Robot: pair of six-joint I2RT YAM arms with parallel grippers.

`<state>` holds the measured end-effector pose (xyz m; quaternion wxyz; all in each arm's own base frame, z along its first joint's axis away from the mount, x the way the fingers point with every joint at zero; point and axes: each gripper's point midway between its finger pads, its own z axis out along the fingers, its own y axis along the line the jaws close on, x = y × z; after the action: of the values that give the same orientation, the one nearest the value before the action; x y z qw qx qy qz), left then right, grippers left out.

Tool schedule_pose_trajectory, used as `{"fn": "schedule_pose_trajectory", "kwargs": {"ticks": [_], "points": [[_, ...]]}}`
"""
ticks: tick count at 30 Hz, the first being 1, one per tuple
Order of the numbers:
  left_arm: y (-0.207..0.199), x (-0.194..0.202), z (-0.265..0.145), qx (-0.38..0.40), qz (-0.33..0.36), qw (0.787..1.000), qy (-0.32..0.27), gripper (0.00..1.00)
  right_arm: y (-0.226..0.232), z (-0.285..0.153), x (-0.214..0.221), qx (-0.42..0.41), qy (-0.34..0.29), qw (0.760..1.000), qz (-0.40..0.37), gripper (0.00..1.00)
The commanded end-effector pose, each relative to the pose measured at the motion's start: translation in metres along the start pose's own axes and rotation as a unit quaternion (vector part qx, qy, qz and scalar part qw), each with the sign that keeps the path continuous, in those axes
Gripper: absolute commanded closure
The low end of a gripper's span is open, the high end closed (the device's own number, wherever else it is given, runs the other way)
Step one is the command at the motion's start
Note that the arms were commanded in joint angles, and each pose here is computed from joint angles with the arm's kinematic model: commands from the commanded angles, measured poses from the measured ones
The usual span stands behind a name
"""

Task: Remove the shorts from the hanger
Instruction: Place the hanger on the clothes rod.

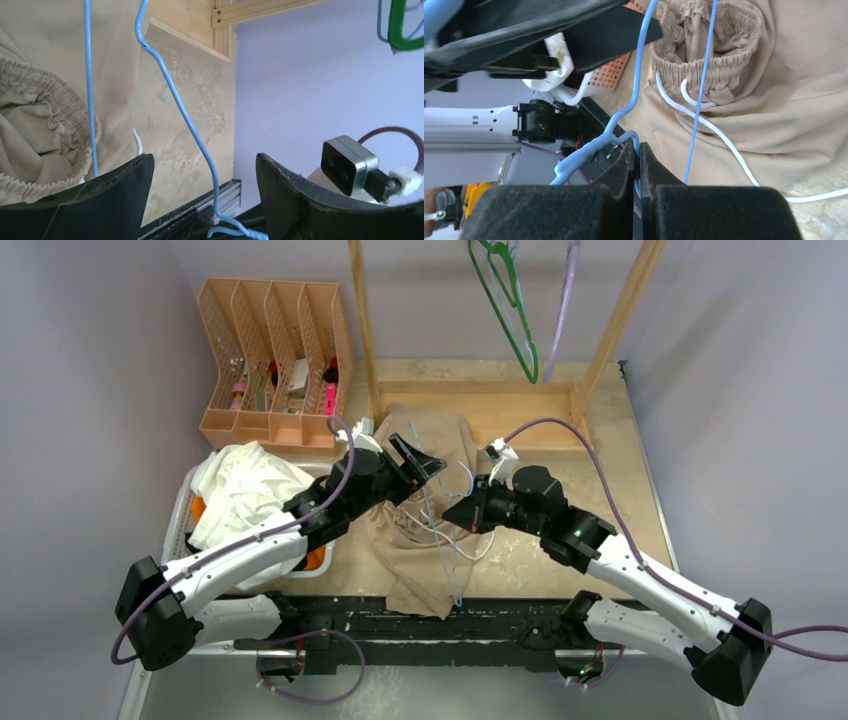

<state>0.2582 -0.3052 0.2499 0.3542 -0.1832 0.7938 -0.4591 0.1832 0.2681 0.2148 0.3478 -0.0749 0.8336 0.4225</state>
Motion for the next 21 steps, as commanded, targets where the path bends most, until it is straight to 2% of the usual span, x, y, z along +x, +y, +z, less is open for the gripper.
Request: {"fn": "schedule_pose_trajectory", "kwargs": {"ticks": [1, 4, 6, 11, 12, 15, 17, 21], "points": [[-0.017, -0.021, 0.002, 0.044, -0.139, 0.988, -0.056, 0.30, 0.033, -0.002, -0.015, -0.071, -0.013, 0.997, -0.032, 1.00], [-0.011, -0.018, 0.005, 0.033, -0.157, 0.986, -0.054, 0.40, 0.031, 0.000, -0.013, -0.072, -0.012, 0.997, -0.032, 1.00], [-0.008, -0.018, 0.006, 0.023, -0.162, 0.985, -0.054, 0.52, 0.031, 0.001, -0.012, -0.072, -0.011, 0.997, -0.031, 1.00], [0.002, -0.025, 0.002, 0.007, -0.177, 0.981, -0.076, 0.94, 0.029, 0.004, -0.008, -0.072, -0.002, 0.997, -0.032, 1.00], [0.006, -0.026, 0.001, -0.001, -0.181, 0.980, -0.081, 1.00, 0.029, 0.005, -0.007, -0.073, 0.000, 0.997, -0.032, 1.00], [0.013, -0.027, -0.001, -0.013, -0.188, 0.978, -0.090, 1.00, 0.028, 0.004, -0.007, -0.069, 0.002, 0.997, -0.031, 0.99], [0.018, -0.026, -0.001, -0.021, -0.200, 0.975, -0.091, 1.00, 0.026, 0.003, -0.007, -0.065, 0.002, 0.997, -0.030, 0.89], [0.022, -0.033, -0.005, -0.028, -0.257, 0.960, -0.109, 1.00, 0.025, -0.006, -0.006, -0.062, -0.007, 0.998, -0.021, 0.52]]}}
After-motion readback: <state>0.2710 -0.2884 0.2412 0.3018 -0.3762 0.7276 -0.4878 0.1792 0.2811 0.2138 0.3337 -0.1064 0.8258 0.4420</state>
